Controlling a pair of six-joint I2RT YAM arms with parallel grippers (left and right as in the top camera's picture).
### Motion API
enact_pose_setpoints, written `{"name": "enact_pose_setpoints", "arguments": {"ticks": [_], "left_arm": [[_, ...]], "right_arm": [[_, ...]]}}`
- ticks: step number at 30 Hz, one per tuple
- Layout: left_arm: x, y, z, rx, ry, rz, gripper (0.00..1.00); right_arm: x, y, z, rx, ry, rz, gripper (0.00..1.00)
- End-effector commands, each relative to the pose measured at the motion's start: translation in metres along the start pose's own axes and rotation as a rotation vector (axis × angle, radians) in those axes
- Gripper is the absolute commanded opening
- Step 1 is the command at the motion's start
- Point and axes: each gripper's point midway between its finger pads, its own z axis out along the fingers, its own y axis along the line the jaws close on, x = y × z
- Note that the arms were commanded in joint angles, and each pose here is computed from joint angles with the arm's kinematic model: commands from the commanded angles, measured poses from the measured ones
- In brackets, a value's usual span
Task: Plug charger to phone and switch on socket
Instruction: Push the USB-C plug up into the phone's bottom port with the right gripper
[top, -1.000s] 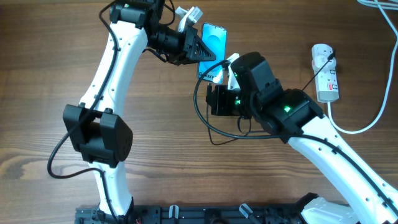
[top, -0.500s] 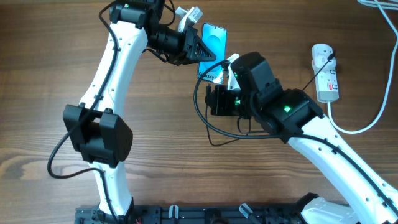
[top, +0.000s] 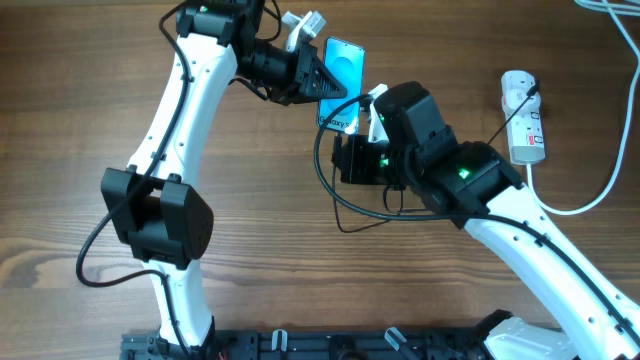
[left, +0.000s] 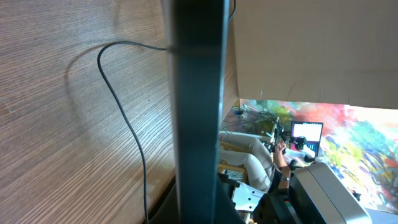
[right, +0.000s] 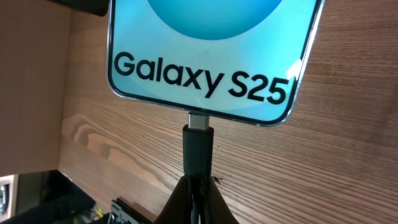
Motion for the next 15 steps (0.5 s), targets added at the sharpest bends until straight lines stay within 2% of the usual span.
{"name": "enact_pose_setpoints", "arguments": {"ticks": [1, 15], "left_arm": [[0.0009, -0.0188, -0.0076, 0.054, -0.014, 0.049, 0.04], [0.0013, -0.0217, -0.0078, 0.07, -0.012, 0.072, 0.04]], "right_arm": [[-0.0017, 0.0053, 0.0012, -0.026, 0.01, 0.011, 0.04], [-0.0015, 0.0037, 0.0012, -0.019, 0.009, 0.012, 0.05]]}}
